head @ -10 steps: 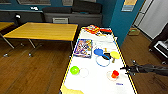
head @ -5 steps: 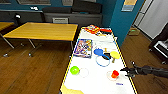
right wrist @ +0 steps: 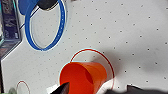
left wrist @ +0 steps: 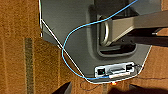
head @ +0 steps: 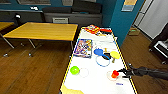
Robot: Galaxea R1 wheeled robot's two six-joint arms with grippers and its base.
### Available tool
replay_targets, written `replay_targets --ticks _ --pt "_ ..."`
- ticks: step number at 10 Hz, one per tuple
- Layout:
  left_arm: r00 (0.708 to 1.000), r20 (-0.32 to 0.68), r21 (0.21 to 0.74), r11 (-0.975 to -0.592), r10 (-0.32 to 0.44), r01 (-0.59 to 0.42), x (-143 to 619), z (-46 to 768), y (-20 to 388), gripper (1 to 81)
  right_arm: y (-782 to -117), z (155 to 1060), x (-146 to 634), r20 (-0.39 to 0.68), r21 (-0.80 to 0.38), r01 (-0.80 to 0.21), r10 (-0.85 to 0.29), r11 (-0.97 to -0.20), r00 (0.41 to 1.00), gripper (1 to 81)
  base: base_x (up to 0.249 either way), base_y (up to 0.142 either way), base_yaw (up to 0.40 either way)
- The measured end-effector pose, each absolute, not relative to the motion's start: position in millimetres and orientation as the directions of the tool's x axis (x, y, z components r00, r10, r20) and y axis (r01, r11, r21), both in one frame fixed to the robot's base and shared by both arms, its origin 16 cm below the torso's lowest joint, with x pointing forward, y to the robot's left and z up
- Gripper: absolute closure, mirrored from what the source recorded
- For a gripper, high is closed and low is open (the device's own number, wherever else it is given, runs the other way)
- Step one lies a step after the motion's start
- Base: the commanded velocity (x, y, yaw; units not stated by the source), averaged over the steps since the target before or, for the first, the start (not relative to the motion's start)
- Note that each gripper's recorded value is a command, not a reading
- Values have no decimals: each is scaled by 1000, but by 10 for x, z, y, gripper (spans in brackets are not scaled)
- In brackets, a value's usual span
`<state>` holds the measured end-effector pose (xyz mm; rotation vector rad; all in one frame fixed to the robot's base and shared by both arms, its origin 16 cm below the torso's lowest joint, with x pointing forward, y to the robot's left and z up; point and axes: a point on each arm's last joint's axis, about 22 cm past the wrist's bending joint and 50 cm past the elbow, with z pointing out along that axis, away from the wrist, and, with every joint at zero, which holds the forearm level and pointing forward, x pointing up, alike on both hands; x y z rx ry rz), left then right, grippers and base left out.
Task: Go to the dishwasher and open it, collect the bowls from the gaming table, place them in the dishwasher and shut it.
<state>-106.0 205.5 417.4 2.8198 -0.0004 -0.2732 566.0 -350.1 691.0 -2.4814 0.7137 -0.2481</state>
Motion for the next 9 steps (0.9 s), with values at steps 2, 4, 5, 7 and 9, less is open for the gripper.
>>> replay_targets --ticks 2,4,5,7,9 --pt "982 -187 302 -953 -29 29 -1059 4174 2055 10 -3399 6869 5663 14 -554 -446 -544 -703 839 10 0 0 0" --pt "982 -187 301 -953 -30 29 -1060 4173 2073 10 -3465 6740 5597 -9 -535 -491 -576 -687 817 10 0 0 0" --pt "982 -187 300 -953 -30 28 -1056 4172 2076 10 -3531 6694 5569 -17 -525 -513 -594 -679 804 10 0 0 0" --pt "982 -188 300 -954 -30 28 -1061 4173 2076 10 -3567 6608 5492 -28 -514 -531 -605 -674 795 10 0 0 0" --pt "982 -188 300 -954 -30 29 -1065 4174 2077 10 -3602 6557 5480 -26 -506 -540 -613 -673 789 10 0 0 0"
